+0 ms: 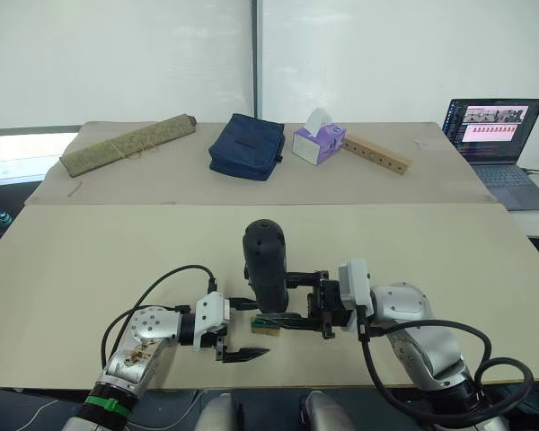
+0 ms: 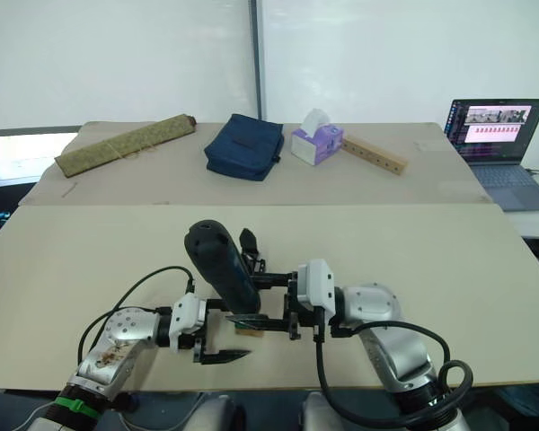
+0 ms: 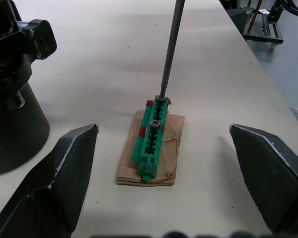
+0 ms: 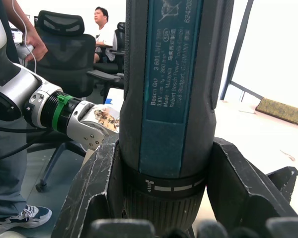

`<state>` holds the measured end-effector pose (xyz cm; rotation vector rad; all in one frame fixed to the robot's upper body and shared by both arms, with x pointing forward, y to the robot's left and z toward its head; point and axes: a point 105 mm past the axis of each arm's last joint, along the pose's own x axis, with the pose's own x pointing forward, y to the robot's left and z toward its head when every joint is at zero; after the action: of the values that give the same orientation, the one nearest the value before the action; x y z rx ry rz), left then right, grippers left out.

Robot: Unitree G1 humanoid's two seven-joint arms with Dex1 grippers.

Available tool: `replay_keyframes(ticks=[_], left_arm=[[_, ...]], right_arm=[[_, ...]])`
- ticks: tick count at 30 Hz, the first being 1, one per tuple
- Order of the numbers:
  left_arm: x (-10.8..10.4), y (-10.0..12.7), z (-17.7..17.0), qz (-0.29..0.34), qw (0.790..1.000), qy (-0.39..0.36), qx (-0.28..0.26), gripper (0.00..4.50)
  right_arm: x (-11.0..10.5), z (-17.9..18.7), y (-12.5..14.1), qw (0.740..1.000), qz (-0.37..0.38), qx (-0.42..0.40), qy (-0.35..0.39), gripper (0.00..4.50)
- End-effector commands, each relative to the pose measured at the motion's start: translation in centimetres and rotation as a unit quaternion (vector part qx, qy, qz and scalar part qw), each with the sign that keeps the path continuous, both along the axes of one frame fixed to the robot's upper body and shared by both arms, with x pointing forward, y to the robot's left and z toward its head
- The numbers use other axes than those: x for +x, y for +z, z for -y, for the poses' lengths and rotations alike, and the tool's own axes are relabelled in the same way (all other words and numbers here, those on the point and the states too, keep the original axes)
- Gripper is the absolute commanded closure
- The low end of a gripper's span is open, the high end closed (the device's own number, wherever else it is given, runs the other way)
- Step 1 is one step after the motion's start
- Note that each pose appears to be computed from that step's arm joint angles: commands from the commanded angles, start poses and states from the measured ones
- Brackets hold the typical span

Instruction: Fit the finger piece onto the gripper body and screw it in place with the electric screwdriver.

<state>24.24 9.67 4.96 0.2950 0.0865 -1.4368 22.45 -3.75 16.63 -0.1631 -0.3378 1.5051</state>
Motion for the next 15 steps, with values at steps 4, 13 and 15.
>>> replay_keyframes(ticks=[4,13,15], left_arm=[[-0.9,-1.25,0.47,-0.028,0.999,-0.013,0.009,0.0],[-0.91,-1.08,0.48,-0.027,1.0,-0.012,0.008,0.0],[-0.89,-1.06,0.5,-0.028,1.0,-0.012,0.008,0.0]], right_arm=[[-0.47,0.11,1.41,0.999,0.034,0.023,0.006,2.6],[-0.49,0.15,1.4,0.999,0.033,0.022,0.008,2.6],[-0.49,0.16,1.38,0.999,0.032,0.022,0.008,2.6]])
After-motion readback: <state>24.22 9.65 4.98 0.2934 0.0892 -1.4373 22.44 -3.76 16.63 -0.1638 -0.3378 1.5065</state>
